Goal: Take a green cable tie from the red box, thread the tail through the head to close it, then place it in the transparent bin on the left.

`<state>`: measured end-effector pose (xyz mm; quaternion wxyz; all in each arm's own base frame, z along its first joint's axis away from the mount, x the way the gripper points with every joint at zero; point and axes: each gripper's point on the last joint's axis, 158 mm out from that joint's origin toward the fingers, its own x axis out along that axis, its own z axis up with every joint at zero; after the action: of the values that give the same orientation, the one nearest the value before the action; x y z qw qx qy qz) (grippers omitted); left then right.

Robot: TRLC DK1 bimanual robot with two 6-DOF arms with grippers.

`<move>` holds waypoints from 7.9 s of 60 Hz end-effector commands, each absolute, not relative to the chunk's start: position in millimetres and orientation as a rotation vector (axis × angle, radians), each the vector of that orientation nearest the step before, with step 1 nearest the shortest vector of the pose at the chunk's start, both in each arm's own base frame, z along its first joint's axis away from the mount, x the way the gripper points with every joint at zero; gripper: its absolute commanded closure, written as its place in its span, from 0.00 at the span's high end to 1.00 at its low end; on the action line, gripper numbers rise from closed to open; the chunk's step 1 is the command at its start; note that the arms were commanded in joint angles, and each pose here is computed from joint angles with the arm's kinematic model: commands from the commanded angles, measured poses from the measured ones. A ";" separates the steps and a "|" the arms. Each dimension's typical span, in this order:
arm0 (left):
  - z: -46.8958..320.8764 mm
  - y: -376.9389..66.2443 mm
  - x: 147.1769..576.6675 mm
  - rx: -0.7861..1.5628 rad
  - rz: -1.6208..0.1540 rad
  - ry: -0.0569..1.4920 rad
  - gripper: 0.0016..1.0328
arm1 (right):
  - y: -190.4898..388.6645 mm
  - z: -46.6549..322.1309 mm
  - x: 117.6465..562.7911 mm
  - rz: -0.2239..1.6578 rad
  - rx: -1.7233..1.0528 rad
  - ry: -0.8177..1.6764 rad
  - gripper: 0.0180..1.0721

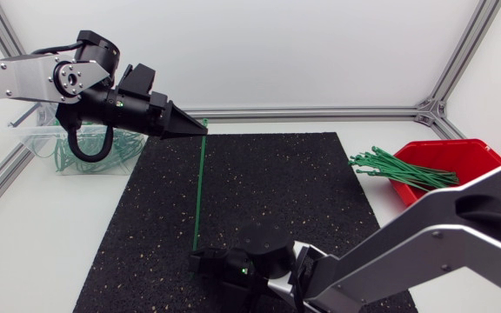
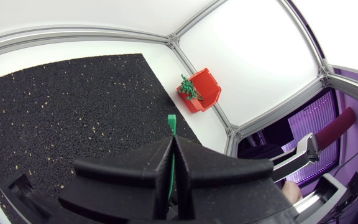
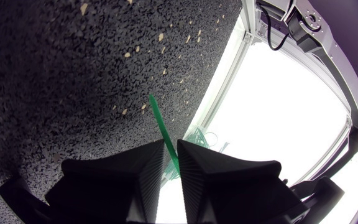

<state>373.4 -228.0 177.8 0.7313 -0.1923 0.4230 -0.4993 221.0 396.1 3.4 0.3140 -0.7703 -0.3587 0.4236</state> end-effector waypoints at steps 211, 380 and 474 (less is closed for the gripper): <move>173.2 -238.0 369.1 -0.323 -1.113 0.911 0.03 | 328.8 -56.7 216.7 1.271 -2.099 -0.733 0.71; 191.2 -264.2 350.9 -0.274 -1.151 0.923 0.03 | 394.8 2.4 201.1 1.165 -2.048 -0.973 0.30; 185.9 -246.1 348.7 -0.264 -1.127 0.898 0.03 | 396.6 51.8 256.9 1.277 -1.441 -0.219 0.05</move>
<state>354.5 -251.0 190.0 0.7426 -0.1258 0.4120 -0.5128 253.2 394.4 34.1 0.5146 -0.6594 -0.1356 0.5310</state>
